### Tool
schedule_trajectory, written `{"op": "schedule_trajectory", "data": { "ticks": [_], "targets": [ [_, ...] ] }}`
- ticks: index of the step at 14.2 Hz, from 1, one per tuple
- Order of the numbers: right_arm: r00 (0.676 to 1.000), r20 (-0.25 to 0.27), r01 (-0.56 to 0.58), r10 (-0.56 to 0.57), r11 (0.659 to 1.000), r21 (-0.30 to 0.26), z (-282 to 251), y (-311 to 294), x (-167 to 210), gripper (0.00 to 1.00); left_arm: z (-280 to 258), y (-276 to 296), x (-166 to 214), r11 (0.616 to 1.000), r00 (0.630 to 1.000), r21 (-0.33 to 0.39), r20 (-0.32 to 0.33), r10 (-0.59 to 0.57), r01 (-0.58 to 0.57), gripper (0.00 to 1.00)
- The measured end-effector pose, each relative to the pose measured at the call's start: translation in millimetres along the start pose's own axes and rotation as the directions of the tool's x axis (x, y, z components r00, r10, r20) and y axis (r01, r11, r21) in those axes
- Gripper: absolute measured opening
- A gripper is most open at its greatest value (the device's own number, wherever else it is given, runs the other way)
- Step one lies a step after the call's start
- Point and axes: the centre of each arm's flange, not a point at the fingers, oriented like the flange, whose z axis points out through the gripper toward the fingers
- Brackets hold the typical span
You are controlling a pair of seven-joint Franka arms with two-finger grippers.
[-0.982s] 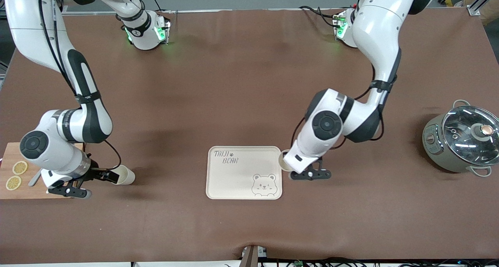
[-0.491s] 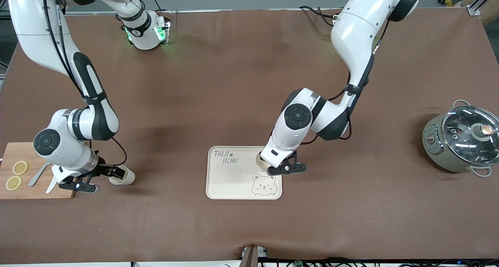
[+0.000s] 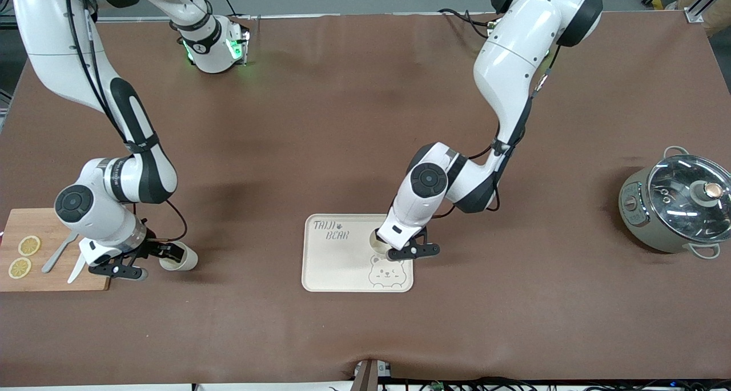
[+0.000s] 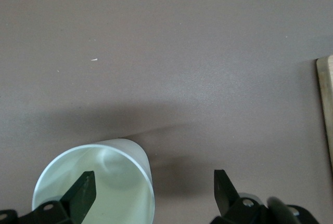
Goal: Place white IKEA cup upright on tray with both arms
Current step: 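Carry the cup to the tray while the right gripper grasps the other cup, then lower the cup upright onto the tray and open the left gripper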
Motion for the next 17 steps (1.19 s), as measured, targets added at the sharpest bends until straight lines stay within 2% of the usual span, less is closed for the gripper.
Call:
{"op": "schedule_trajectory", "data": {
  "ticks": [3, 5, 7, 8, 11, 14, 15, 17],
  "targets": [
    [1.000, -0.003, 0.000, 0.000, 1.000, 0.000, -0.1, 0.2, 0.2, 1.00, 0.4, -0.1, 0.1, 1.000, 1.000, 0.000, 0.000, 0.000, 0.000, 0.04],
    [1.000, -0.011, 0.000, 0.000, 1.000, 0.001, -0.7, 0.3, 0.9, 1.00, 1.5, -0.7, 0.1, 1.000, 1.000, 0.001, 0.000, 0.000, 0.000, 0.07],
    [1.000, -0.018, 0.000, 0.000, 1.000, 0.002, -1.2, 0.3, 1.6, 0.98, 1.2, 0.4, 0.4, 1.000, 1.000, -0.004, -0.007, -0.030, 0.030, 0.22],
    [1.000, -0.019, 0.000, 0.000, 1.000, 0.002, -1.3, 0.3, 1.7, 0.97, -0.9, 2.0, 1.2, 0.998, 0.998, -0.008, -0.011, -0.056, 0.056, 0.34],
    [1.000, -0.020, -0.001, 0.001, 1.000, 0.002, -1.3, 0.3, 1.7, 0.62, -15.1, 9.4, 4.3, 0.996, 0.996, -0.018, -0.017, -0.091, 0.091, 0.63],
    [1.000, -0.019, -0.001, 0.001, 1.000, 0.002, -1.2, 0.3, 1.6, 0.36, -45.6, 13.4, 9.3, 0.995, 0.995, 0.006, 0.006, -0.098, 0.098, 0.93],
    [1.000, -0.019, -0.001, 0.001, 1.000, 0.002, -1.1, 0.3, 1.6, 0.36, -61.4, 13.6, 12.6, 0.994, 0.994, 0.010, 0.016, -0.107, 0.106, 0.99],
    [1.000, -0.019, -0.001, 0.001, 1.000, 0.002, -1.1, 0.3, 1.5, 0.18, -100.5, 9.7, 24.4, 0.992, 0.992, 0.006, 0.016, -0.126, 0.126, 1.00]
  ]
}}
